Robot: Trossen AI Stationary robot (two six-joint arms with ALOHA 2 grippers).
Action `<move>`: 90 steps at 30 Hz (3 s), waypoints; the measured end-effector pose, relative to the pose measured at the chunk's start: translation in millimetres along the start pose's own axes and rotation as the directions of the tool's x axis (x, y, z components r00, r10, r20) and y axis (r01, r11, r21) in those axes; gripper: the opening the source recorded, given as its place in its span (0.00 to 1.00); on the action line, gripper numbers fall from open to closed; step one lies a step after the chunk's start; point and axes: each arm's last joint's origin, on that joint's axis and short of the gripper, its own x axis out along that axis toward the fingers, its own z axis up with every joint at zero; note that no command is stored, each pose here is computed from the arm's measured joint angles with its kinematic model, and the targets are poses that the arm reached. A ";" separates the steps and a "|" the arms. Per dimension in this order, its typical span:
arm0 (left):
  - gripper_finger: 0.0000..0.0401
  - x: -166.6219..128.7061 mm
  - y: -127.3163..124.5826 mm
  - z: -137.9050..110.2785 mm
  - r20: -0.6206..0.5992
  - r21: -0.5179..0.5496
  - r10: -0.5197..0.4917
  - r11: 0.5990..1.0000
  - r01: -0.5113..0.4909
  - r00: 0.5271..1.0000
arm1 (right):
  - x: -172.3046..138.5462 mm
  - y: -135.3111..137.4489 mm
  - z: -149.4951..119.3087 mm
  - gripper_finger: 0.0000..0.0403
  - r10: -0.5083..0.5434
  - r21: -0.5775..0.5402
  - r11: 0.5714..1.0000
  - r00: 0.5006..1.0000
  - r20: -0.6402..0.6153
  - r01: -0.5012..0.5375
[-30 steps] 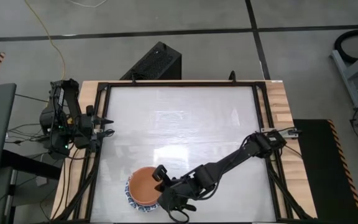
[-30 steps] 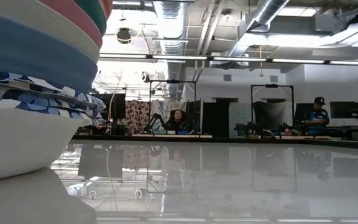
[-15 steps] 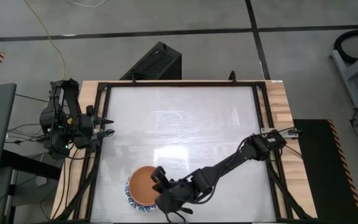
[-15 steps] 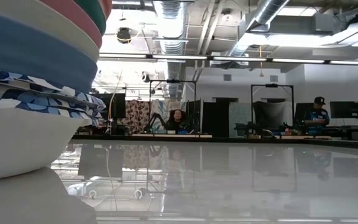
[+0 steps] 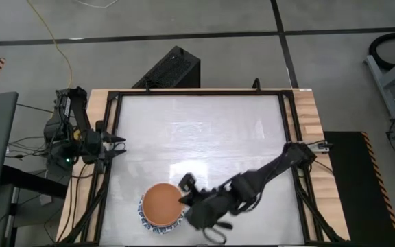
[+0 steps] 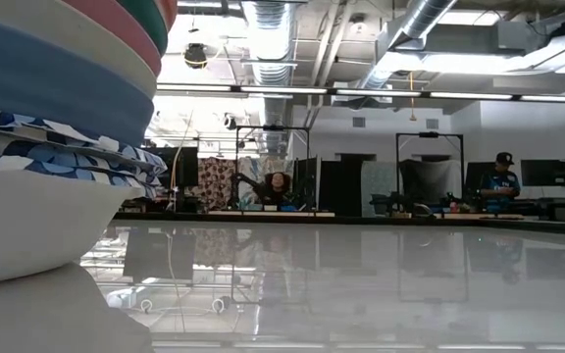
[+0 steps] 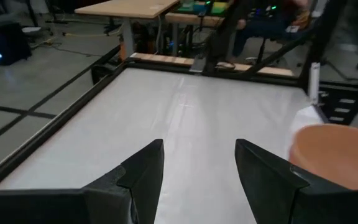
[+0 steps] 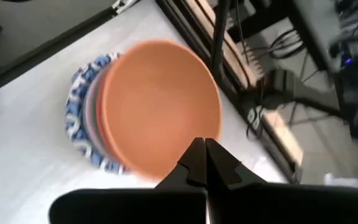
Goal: Nest bowls inside each other
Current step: Return to Home Position
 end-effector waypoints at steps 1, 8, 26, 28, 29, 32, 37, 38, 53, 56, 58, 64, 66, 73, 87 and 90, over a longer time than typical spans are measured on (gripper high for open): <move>0.47 -0.2 -2.6 2.6 0.009 -0.001 -0.008 1.000 0.008 1.000 | -8.8 -6.8 -3.6 0.02 0.018 0.018 1.000 1.000 -0.004 -0.018; 0.47 -5.8 -11.2 34.9 0.074 0.000 -0.057 0.998 0.057 0.996 | -87.4 -72.6 -50.0 0.02 0.090 0.183 0.980 0.995 -0.050 -0.079; 0.47 -28.5 -14.6 102.7 0.108 0.269 -0.606 0.781 0.563 0.788 | -187.0 -104.2 -164.4 0.02 0.070 0.485 0.864 0.987 0.145 -0.133; 0.47 -31.0 -17.0 106.0 0.122 0.298 -0.682 0.718 0.629 0.721 | -186.0 -91.0 -182.1 0.02 0.003 0.512 0.853 0.980 0.197 -0.106; 0.47 -32.1 -17.8 107.8 0.133 0.309 -0.707 0.695 0.649 0.694 | -185.9 -85.2 -190.2 0.02 -0.036 0.529 0.844 0.974 0.225 -0.091; 0.47 -34.2 -18.9 112.0 0.165 0.336 -0.744 0.660 0.672 0.648 | -184.3 -64.3 -214.8 0.02 -0.117 0.573 0.817 0.951 0.287 -0.072; 0.47 -34.0 -19.2 109.3 0.138 0.372 -0.757 0.638 0.675 0.639 | -200.5 -37.7 -247.5 0.02 -0.243 0.650 0.756 0.889 0.388 -0.077; 0.47 -33.7 -19.1 108.3 0.130 0.381 -0.754 0.638 0.669 0.644 | -204.4 -33.1 -253.4 0.02 -0.265 0.659 0.748 0.875 0.405 -0.079; 0.42 -37.4 61.3 82.6 0.302 0.194 -0.647 0.761 0.619 0.700 | -238.5 10.0 -309.5 0.02 -0.410 0.752 0.648 0.777 0.478 -0.120; 0.39 -36.8 78.1 66.4 0.346 0.134 -0.646 0.752 0.645 0.681 | -239.7 14.0 -314.1 0.02 -0.419 0.758 0.639 0.768 0.485 -0.130; 0.37 -35.8 86.0 56.2 0.372 0.088 -0.638 0.747 0.658 0.674 | -238.8 16.5 -316.4 0.02 -0.419 0.758 0.639 0.768 0.484 -0.130; 0.33 -30.1 75.6 45.8 0.263 -0.040 -0.594 0.780 0.624 0.760 | -233.3 23.1 -321.7 0.03 -0.395 0.759 0.638 0.792 0.466 -0.129; 0.32 -26.5 70.5 34.8 0.211 -0.093 -0.586 0.785 0.613 0.782 | -227.5 26.3 -323.3 0.05 -0.376 0.769 0.624 0.809 0.452 -0.139; 0.33 -11.5 33.7 -5.7 0.198 -0.107 -0.585 0.784 0.611 0.786 | -196.2 42.3 -331.6 0.06 -0.348 0.792 0.594 0.843 0.410 -0.140; 0.32 11.1 -13.6 -84.6 0.241 -0.110 -0.687 0.683 0.722 0.686 | -179.1 51.1 -335.3 0.06 -0.357 0.798 0.582 0.831 0.426 -0.159; 0.32 14.0 -15.9 -95.0 0.221 -0.109 -0.685 0.691 0.715 0.695 | -178.9 51.2 -335.4 0.06 -0.355 0.801 0.577 0.833 0.425 -0.163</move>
